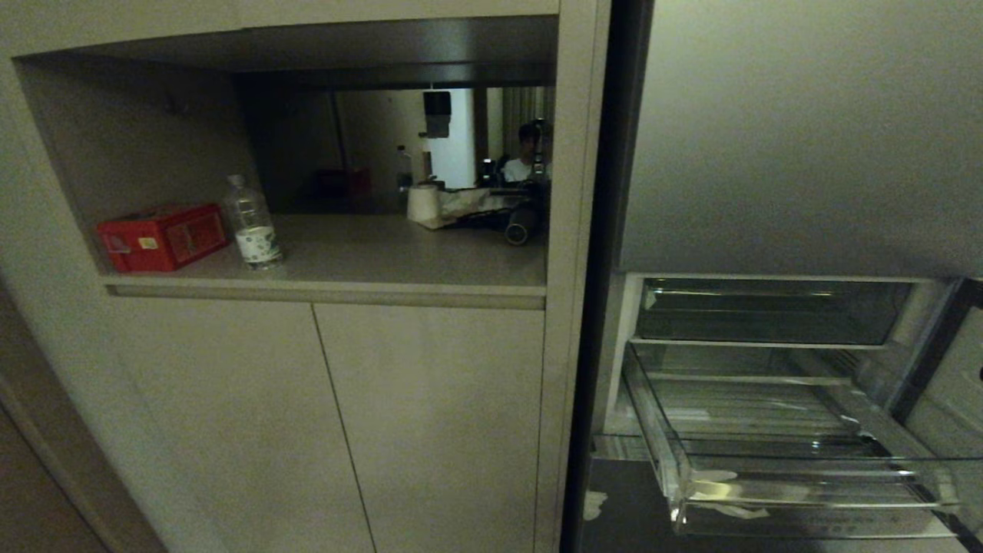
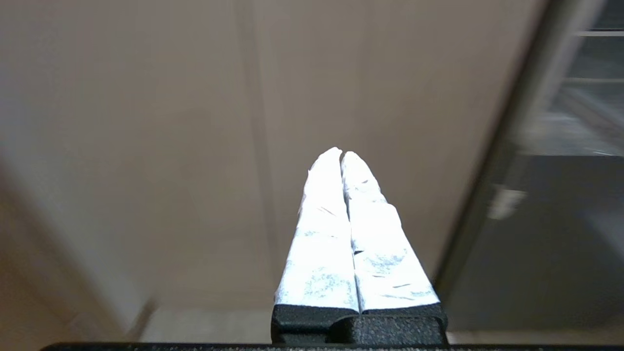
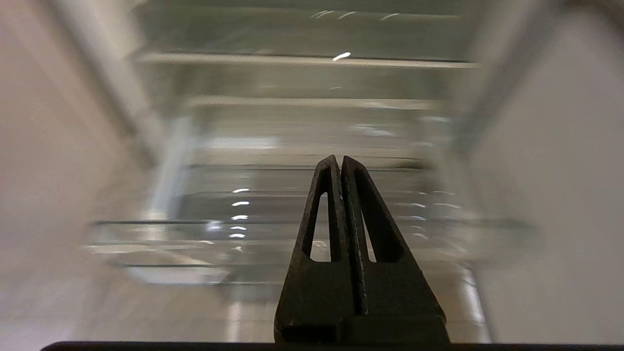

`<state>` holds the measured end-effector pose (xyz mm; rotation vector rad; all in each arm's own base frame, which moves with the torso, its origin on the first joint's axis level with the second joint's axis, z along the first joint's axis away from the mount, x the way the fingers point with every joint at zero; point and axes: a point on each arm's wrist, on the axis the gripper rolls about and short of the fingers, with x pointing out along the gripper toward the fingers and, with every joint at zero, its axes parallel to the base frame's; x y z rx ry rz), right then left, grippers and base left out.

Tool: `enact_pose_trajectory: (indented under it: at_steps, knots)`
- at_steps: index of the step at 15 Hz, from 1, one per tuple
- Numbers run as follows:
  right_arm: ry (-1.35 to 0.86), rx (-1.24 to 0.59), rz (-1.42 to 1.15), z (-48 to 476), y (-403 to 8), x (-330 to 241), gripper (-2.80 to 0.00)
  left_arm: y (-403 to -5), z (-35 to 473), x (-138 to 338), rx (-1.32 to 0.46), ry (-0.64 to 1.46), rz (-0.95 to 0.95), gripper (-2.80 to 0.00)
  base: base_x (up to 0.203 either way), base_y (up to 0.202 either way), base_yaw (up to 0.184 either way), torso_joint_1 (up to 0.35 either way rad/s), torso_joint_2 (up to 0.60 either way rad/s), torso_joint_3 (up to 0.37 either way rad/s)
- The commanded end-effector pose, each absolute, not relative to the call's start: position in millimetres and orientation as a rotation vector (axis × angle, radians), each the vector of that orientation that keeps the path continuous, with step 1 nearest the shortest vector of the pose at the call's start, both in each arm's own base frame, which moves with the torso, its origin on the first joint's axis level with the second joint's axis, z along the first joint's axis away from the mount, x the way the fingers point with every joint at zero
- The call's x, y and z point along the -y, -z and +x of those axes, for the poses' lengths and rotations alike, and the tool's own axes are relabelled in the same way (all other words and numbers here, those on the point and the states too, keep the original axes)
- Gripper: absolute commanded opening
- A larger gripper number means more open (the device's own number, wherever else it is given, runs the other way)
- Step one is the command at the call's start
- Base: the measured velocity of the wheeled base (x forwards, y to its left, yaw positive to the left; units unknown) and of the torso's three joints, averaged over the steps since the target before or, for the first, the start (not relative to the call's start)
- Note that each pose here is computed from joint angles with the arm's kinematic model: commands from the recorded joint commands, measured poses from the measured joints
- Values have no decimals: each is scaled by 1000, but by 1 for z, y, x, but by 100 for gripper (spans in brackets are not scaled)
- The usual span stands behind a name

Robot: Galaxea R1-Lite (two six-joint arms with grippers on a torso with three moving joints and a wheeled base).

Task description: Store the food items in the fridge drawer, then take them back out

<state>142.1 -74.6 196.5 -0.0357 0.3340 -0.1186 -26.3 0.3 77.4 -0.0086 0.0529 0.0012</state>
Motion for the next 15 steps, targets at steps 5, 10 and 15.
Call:
enact_pose_trajectory:
  at_steps: [5,10,15]
  knots:
    - [135,-598,73,130,-120,69,-280,-77,-26,0,-54,-2,-9,-280,1,-4,65,2,2,1]
    - [111,-870,147,131,-83,70,-280,-78,-26,0,-54,-2,-9,-280,0,0,0,0,0,0]
    - [-58,-1043,132,168,-70,69,-280,-78,-26,0,-54,-2,-9,-280,0,0,0,0,0,0]
